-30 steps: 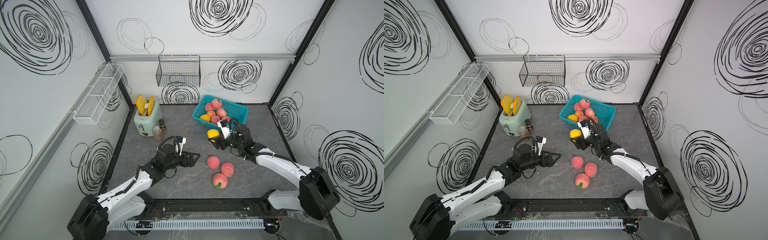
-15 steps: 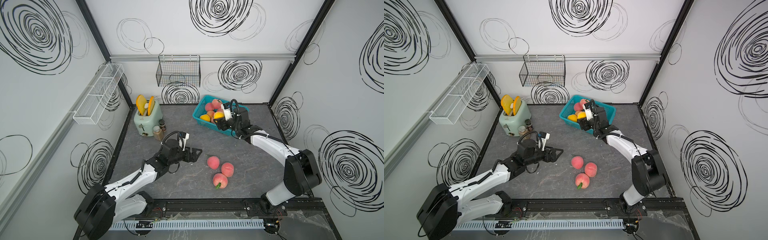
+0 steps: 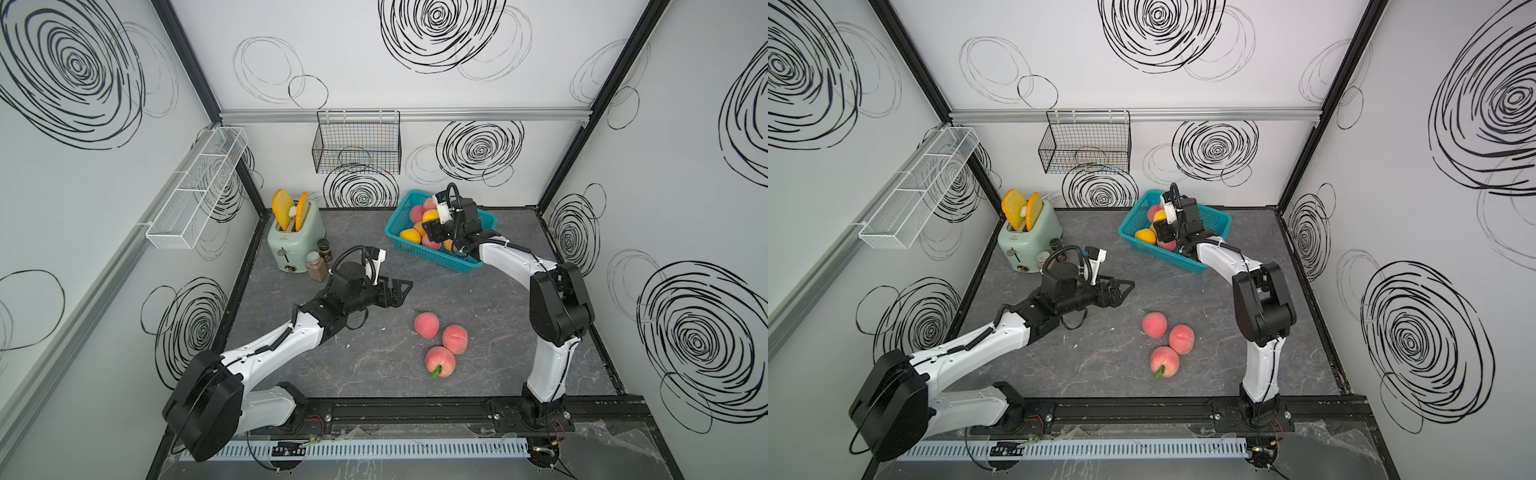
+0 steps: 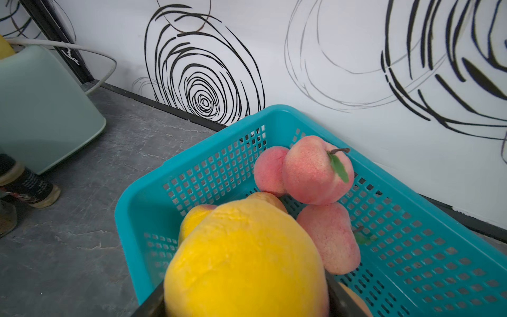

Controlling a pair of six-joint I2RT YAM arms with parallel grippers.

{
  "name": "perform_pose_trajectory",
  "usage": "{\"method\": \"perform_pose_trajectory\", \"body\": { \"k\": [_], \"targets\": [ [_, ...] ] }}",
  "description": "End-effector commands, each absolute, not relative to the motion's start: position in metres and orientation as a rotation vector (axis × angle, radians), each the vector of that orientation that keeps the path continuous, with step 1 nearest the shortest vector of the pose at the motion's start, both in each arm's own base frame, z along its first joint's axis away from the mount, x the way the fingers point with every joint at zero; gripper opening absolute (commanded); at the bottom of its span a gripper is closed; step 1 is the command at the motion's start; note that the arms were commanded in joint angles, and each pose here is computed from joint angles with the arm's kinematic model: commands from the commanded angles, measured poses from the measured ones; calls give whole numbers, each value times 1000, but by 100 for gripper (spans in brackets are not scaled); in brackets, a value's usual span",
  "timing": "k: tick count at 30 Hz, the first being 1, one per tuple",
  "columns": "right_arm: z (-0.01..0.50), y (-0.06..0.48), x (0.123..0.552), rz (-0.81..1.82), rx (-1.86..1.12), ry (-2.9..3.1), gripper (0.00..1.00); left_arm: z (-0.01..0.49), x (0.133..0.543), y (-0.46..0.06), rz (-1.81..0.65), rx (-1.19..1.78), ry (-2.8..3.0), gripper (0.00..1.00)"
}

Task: Put the peaches into the basket
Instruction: Place the peach in the basket.

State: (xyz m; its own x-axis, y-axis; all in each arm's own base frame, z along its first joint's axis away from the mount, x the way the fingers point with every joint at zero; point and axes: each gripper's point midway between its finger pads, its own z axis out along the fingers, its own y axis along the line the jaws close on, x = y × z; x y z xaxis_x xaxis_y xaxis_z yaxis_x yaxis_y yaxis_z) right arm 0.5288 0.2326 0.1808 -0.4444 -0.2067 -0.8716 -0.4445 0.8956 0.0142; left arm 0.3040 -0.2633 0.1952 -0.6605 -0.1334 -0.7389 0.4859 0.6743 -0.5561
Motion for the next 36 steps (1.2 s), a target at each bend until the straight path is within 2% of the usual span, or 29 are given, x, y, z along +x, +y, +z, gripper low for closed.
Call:
{"method": "perform_pose_trajectory", "body": {
  "k": [1,19,36],
  "targets": [
    [187,234,545,269,-478,2018,67,218,317,-272,-1010,272,2006,98],
    [149,220,595,157,-457,2046,67,196,333,-286,-997,285,2058,98],
    [124,217,600,155,-463,2093,68,185,335,-288,-987,286,2080,98]
  ]
}}
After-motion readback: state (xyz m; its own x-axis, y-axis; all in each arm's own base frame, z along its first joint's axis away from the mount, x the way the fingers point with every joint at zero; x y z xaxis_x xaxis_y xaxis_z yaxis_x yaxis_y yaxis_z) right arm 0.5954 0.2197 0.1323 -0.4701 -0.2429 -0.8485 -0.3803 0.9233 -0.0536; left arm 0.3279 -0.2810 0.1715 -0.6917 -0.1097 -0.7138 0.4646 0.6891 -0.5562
